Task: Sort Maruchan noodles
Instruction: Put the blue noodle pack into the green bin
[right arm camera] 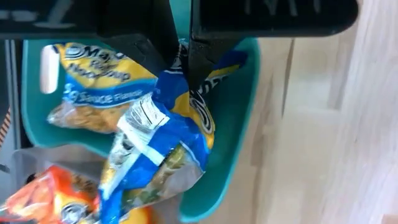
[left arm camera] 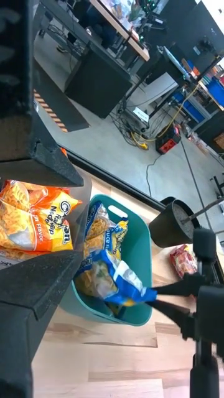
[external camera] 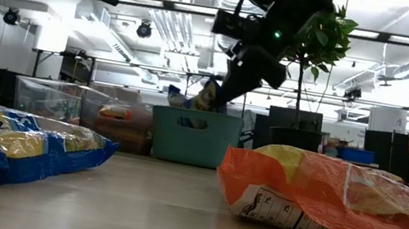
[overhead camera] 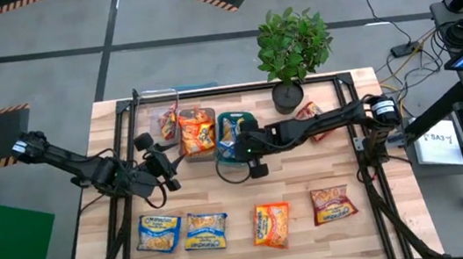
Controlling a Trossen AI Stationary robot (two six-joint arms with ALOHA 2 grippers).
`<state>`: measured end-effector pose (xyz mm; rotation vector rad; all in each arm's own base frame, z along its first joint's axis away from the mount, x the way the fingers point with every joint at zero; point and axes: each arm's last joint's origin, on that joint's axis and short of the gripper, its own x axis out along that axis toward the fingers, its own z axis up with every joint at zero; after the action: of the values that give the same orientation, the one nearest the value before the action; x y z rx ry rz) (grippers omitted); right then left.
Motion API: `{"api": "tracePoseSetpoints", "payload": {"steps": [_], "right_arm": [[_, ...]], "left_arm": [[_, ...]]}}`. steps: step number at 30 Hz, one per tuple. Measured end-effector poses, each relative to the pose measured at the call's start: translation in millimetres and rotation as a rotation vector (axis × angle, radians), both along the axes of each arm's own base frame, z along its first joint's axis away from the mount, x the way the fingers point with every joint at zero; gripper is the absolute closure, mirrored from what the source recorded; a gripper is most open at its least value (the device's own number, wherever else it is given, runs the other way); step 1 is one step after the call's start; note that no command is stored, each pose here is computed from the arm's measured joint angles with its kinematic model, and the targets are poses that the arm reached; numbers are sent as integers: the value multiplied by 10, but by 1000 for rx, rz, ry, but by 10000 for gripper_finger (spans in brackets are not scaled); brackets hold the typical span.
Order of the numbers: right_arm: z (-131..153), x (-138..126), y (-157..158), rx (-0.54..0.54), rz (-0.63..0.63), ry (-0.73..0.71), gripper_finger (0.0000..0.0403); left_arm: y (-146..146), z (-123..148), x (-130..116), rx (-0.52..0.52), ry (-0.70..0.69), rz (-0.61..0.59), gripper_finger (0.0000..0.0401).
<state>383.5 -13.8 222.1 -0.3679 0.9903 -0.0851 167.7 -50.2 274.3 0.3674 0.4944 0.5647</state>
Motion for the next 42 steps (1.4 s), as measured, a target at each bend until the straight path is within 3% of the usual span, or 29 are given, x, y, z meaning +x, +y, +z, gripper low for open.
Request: {"api": "tracePoseSetpoints", "payload": {"steps": [6, 35, 42], "right_arm": [[-114, -44, 11, 19, -25, 14, 390], [-105, -49, 24, 28, -96, 6, 388], [-105, -48, 23, 49, -129, -5, 324]], "left_arm": [[0, 0, 0, 0, 0, 0, 242], [-13, -19, 28, 6, 10, -2, 242], [-13, -19, 28, 6, 10, -2, 242]]}}
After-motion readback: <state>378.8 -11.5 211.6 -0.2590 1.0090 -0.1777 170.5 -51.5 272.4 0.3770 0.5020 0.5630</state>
